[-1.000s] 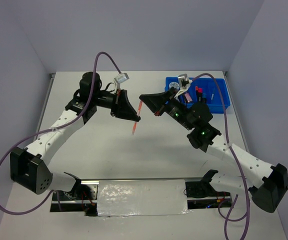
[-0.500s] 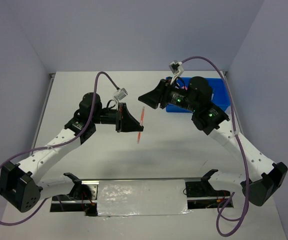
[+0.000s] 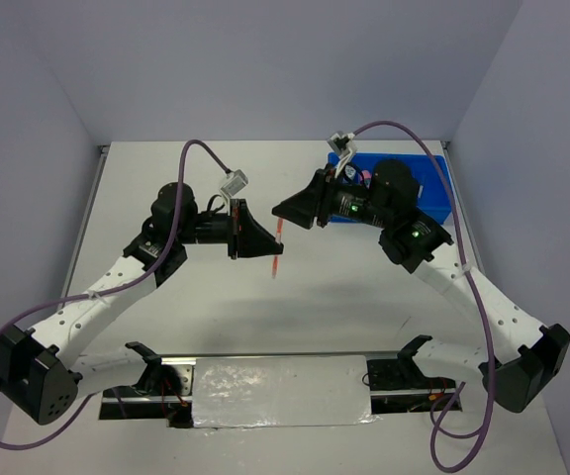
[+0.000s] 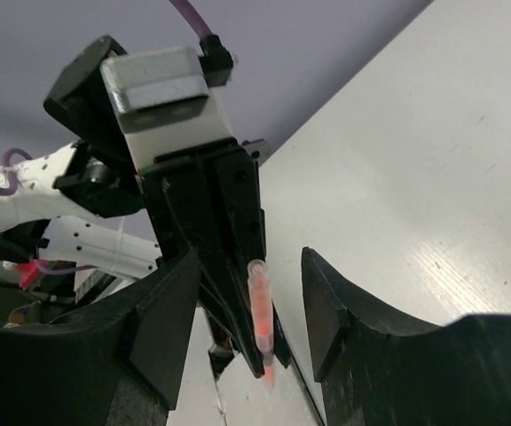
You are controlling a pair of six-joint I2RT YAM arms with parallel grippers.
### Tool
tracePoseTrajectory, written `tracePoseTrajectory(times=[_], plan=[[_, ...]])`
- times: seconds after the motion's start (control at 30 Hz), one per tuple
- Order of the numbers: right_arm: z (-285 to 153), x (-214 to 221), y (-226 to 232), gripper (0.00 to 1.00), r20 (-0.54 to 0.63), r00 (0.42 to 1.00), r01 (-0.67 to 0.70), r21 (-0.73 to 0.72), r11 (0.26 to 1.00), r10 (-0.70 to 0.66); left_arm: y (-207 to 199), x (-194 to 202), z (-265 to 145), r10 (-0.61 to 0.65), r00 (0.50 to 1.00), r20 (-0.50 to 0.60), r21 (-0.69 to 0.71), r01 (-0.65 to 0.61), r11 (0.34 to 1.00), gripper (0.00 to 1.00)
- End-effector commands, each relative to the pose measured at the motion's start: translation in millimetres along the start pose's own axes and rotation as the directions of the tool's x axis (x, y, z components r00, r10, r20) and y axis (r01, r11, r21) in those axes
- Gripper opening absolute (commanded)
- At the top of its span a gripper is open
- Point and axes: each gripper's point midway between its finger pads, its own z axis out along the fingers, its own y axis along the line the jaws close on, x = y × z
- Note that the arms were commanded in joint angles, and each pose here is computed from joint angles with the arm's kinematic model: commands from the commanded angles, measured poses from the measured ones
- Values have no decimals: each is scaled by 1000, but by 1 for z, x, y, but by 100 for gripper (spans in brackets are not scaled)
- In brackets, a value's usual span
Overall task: Sort the stationery into containers
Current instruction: Close the pen cap on the pen.
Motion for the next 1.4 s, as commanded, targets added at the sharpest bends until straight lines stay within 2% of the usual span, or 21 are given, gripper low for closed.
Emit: tracePoseTrajectory(times=[0.0,0.2,0.3,0.37,0.5,0.6,0.87,0.9,0.97,1.0,1.1,1.23,1.3,1.33,1.37], plan=[[-8,7,4,56,6,999,32,-4,999,-32,-25,-27,-1,103,993,57,63,-107,992,0],[-10,13,8,39,-9,999,33,-29,999,-33,-24,-29,1,102,993,56,64,-105,992,0],[-9,16,9,13,-14,999,31,-37,999,-32,-25,-31,2,99,993,59,75,-103,992,0],[-7,19,6,12,-20,1000,23,-33,999,-23,-25,-32,3,100,993,62,81,-105,991,0],[-5,26,4,0,-31,999,20,-38,999,-21,-26,-34,2,108,992,66,75,-112,991,0],[-1,41,1,0,-64,998,11,-42,999,-14,-25,-39,2,114,991,72,51,-118,992,0],[3,124,-1,1,-235,971,-58,-56,997,44,-20,-89,-5,195,970,146,-19,-194,981,0],[4,121,4,14,-221,974,-59,-79,995,40,-15,-90,-2,200,971,135,-20,-199,980,0],[3,113,11,30,-196,980,-66,-87,994,48,-19,-85,3,198,976,92,0,-199,980,0],[3,107,13,31,-181,983,-55,-88,995,38,-19,-83,4,195,977,85,5,-196,981,0],[7,82,19,31,-132,991,8,-80,997,-19,-22,-67,8,175,982,65,41,-178,983,0],[16,64,19,32,-106,994,25,-67,997,-32,-22,-47,13,134,990,52,67,-137,988,0],[18,60,16,24,-91,996,20,-55,998,-25,-23,-44,13,128,990,55,73,-132,989,0],[20,56,17,13,-80,996,22,-63,998,-27,-23,-42,13,123,991,51,68,-126,990,0],[22,53,18,8,-70,997,26,-71,997,-31,-22,-42,12,123,991,51,59,-126,990,0]])
